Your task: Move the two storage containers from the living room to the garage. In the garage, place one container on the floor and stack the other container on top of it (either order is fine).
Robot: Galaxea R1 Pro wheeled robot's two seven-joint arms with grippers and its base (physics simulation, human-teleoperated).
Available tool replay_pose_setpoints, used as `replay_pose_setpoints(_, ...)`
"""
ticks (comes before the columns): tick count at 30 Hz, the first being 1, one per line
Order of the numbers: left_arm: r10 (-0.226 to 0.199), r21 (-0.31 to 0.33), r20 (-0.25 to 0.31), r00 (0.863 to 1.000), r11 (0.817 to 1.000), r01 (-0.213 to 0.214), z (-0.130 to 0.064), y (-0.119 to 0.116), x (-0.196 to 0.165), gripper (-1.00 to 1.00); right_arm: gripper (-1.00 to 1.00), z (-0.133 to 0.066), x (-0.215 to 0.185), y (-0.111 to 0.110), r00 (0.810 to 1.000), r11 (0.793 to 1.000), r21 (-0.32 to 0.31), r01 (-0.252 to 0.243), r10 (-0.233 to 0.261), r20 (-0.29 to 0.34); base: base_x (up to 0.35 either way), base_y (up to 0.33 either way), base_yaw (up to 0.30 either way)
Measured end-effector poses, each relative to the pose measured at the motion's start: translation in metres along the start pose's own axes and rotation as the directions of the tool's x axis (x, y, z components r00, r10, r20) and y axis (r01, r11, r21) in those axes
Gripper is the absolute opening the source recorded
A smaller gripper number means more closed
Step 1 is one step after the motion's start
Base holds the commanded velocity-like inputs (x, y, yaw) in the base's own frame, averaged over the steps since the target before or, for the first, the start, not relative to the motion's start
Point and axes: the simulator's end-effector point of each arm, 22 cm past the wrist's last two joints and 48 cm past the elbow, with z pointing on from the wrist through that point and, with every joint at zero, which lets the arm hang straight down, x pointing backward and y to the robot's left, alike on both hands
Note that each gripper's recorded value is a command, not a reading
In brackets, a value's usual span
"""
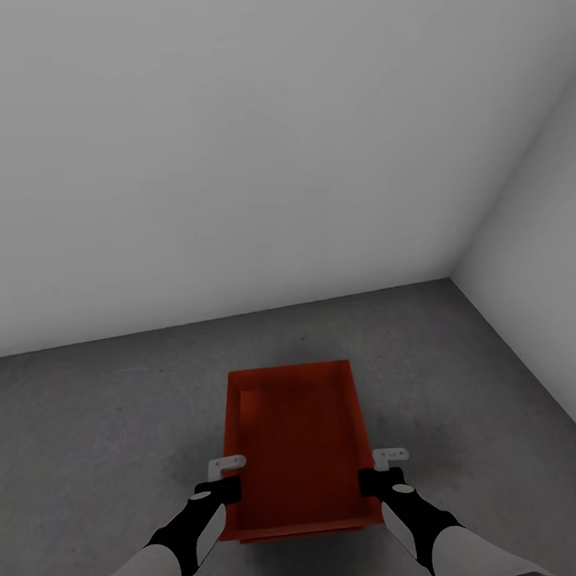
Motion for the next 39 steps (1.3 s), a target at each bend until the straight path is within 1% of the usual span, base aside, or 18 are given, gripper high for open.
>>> replay_pose_setpoints(39, 0.001, 0.0, -0.003, 1.0, 1.0, -0.001, 0.0001, 0.0002, 0.0017, -1.0, -1.0, -0.0001, 0.0013, 0.0, 1.0, 1.0, 0.001, 0.0, 0.0, -0.003, -0.011, 0.0, 0.0)
